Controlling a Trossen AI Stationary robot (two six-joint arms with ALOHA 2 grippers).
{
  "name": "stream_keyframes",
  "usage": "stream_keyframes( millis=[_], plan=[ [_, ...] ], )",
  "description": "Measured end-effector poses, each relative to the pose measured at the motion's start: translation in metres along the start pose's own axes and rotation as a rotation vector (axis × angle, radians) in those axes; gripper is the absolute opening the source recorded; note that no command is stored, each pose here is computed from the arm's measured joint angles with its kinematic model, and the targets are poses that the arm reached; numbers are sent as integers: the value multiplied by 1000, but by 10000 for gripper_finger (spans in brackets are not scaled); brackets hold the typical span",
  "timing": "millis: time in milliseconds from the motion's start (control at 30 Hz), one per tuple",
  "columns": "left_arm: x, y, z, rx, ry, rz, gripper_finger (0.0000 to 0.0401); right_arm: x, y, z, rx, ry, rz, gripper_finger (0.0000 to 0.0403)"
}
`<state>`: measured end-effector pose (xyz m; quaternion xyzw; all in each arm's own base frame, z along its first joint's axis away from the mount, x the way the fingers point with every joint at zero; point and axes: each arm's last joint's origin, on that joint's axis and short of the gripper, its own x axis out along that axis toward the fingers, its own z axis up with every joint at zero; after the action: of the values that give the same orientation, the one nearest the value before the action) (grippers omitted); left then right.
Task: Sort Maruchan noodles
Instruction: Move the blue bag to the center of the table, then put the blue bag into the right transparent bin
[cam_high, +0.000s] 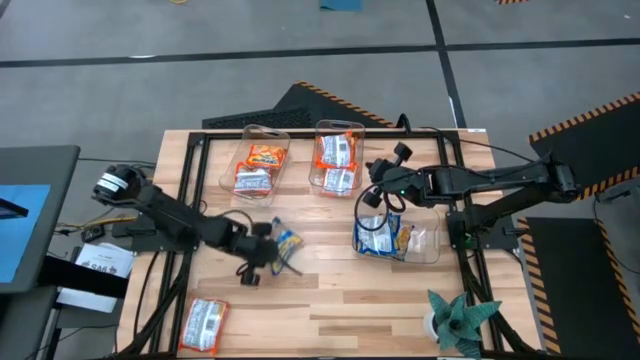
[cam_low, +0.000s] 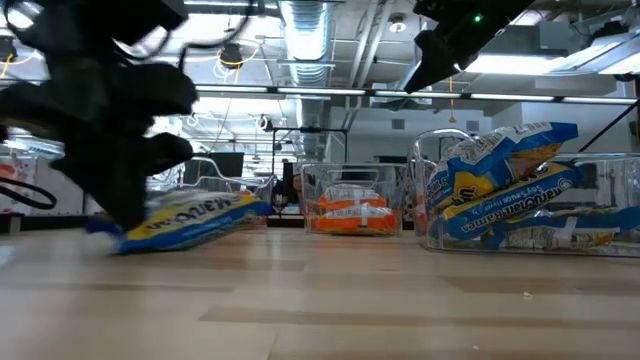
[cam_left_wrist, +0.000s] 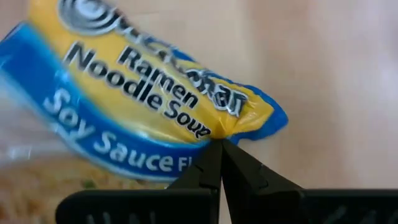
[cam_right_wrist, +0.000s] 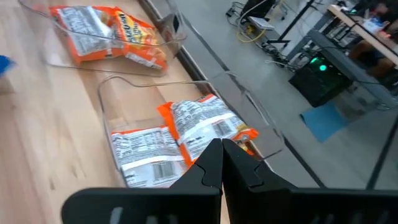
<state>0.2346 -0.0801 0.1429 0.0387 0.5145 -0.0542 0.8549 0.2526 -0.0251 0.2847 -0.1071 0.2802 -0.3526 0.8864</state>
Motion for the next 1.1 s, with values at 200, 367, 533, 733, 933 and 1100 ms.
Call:
stream_keyframes(
  millis=[200,367,533,733,933,1100],
  plan=[
    [-10,20,-1,-3,11,59,0,0,1,0,7,-1,32,22],
    [-36,19,5,4,-114,62,0,0,1,0,9,-1,33,22],
    [-59,18,8,-52,-238,157,0,0,1,0,15,-1,33,22],
    [-59,18,-16,-129,-292,258,5,0,1,0,21,0,34,22],
    [-54,22,-40,-194,-326,254,60,0,1,0,23,1,34,22],
    [-56,23,-42,-191,-350,244,140,0,1,0,24,0,34,22]
  ],
)
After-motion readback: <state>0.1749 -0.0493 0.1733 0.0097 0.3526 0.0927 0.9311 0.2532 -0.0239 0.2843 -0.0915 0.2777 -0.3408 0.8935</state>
